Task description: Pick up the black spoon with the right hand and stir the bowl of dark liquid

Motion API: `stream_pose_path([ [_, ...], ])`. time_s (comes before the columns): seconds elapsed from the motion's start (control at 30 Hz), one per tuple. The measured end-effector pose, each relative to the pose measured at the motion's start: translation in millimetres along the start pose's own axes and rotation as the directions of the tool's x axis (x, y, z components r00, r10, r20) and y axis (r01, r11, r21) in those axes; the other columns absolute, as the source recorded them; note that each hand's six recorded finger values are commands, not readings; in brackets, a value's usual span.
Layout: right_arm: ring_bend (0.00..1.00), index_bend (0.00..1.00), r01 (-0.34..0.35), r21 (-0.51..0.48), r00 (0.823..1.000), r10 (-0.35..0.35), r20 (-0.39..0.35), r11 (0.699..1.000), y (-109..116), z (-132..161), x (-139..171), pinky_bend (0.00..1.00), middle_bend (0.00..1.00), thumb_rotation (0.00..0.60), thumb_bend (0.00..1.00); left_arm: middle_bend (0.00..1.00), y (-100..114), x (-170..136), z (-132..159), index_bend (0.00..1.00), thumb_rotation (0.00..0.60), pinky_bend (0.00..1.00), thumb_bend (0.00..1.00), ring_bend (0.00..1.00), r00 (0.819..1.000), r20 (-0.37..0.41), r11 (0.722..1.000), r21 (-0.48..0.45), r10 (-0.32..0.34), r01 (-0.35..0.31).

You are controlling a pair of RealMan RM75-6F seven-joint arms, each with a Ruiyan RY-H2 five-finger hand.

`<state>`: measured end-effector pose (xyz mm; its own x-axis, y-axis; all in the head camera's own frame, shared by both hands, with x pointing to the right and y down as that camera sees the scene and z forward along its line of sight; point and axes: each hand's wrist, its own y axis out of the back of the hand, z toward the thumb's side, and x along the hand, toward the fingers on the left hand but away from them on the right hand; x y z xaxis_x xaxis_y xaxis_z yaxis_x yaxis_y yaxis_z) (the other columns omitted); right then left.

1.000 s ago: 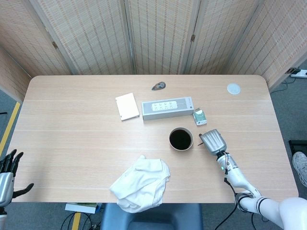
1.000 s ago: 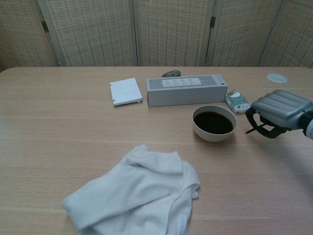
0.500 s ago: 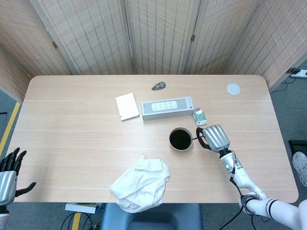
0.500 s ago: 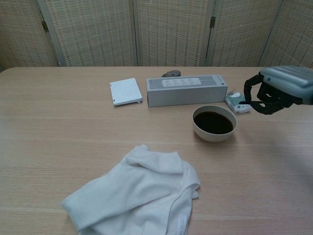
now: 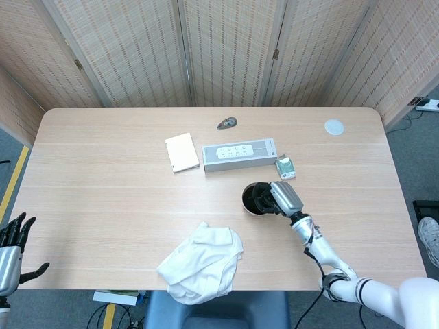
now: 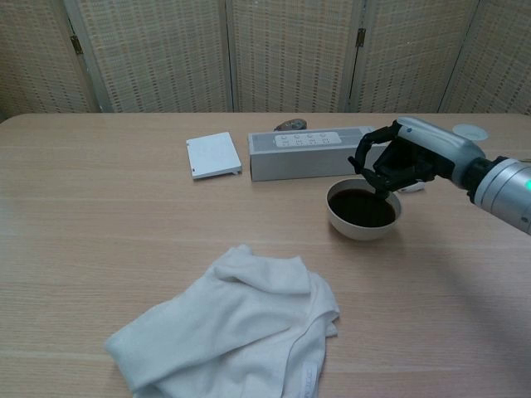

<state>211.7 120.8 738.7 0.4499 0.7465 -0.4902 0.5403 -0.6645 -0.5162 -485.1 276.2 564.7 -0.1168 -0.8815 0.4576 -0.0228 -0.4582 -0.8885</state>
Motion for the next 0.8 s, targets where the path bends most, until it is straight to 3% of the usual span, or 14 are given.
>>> stream_pose_path([
  [0.37,1.00,0.73,0.023,-0.181,0.999,-0.017,0.037,0.983,-24.0,-7.3,-30.1,1.00,0.95,0.600,0.43,0.04,1.5,-1.1,-1.5,0.09,0.600,0.16,0.16,0.09,1.000,-0.013,1.000,0.001,-0.004,0.004],
  [0.8,1.00,0.74,0.006,-0.254,0.999,0.007,0.052,0.967,-42.1,-9.9,-37.9,1.00,0.95,0.600,0.43,0.04,2.6,-4.0,-4.0,0.09,0.600,0.16,0.16,0.09,1.000,-0.023,1.000,0.004,-0.007,0.007],
])
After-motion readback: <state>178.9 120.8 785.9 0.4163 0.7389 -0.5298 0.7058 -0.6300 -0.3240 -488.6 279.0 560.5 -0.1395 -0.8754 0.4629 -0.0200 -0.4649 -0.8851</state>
